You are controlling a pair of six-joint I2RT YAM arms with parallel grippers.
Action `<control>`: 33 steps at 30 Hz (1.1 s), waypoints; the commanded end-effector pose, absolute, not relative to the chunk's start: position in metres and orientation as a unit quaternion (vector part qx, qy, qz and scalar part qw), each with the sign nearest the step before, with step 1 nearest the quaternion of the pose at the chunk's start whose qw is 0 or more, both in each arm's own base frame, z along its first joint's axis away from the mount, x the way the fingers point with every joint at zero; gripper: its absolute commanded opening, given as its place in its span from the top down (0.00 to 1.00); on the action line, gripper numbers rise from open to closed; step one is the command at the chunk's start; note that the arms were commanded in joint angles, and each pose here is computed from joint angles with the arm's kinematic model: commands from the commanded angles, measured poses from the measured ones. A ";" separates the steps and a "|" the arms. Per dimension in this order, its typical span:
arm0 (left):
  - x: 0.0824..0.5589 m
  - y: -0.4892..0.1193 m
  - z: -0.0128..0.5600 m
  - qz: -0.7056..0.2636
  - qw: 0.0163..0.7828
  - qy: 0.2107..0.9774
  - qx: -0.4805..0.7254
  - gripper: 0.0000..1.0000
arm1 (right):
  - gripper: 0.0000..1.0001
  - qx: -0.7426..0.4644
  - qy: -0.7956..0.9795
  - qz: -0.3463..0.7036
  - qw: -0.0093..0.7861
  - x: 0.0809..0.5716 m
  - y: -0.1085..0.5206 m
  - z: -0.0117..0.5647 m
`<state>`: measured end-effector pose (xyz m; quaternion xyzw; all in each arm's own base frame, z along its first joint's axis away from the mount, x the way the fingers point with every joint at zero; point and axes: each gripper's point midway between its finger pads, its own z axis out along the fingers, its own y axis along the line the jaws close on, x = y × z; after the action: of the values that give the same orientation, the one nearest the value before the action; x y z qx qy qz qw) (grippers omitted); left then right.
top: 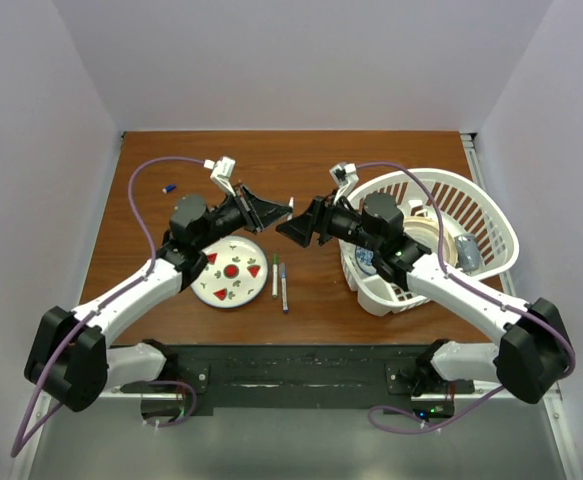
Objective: Insert the pens into the pen caps
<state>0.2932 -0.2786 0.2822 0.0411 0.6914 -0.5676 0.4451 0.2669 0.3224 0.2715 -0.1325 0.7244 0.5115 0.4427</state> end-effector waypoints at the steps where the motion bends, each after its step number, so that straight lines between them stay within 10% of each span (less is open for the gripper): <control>1: 0.275 -0.273 0.328 -0.618 0.478 0.622 0.042 1.00 | 0.28 -0.144 0.670 0.564 0.462 0.262 0.332 0.303; 12: 0.265 -0.260 0.344 -0.629 0.501 0.595 0.011 1.00 | 0.70 -0.126 0.633 0.607 0.463 0.255 0.332 0.312; 16: 0.266 -0.258 0.349 -0.614 0.521 0.593 0.018 1.00 | 1.00 -0.130 0.600 0.639 0.463 0.246 0.334 0.321; 23: 0.287 -0.244 0.367 -0.517 0.571 0.637 0.024 0.32 | 1.00 -0.107 0.610 0.630 0.469 0.246 0.324 0.316; 33: 0.382 -0.097 0.338 -0.150 0.632 0.755 -0.091 0.30 | 1.00 -0.140 0.593 0.600 0.519 0.220 0.296 0.347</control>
<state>0.3378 -0.1921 0.3776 -0.0272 0.6940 -0.3394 0.6344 0.2270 0.3111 0.3222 -0.1258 0.6168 0.6173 0.4719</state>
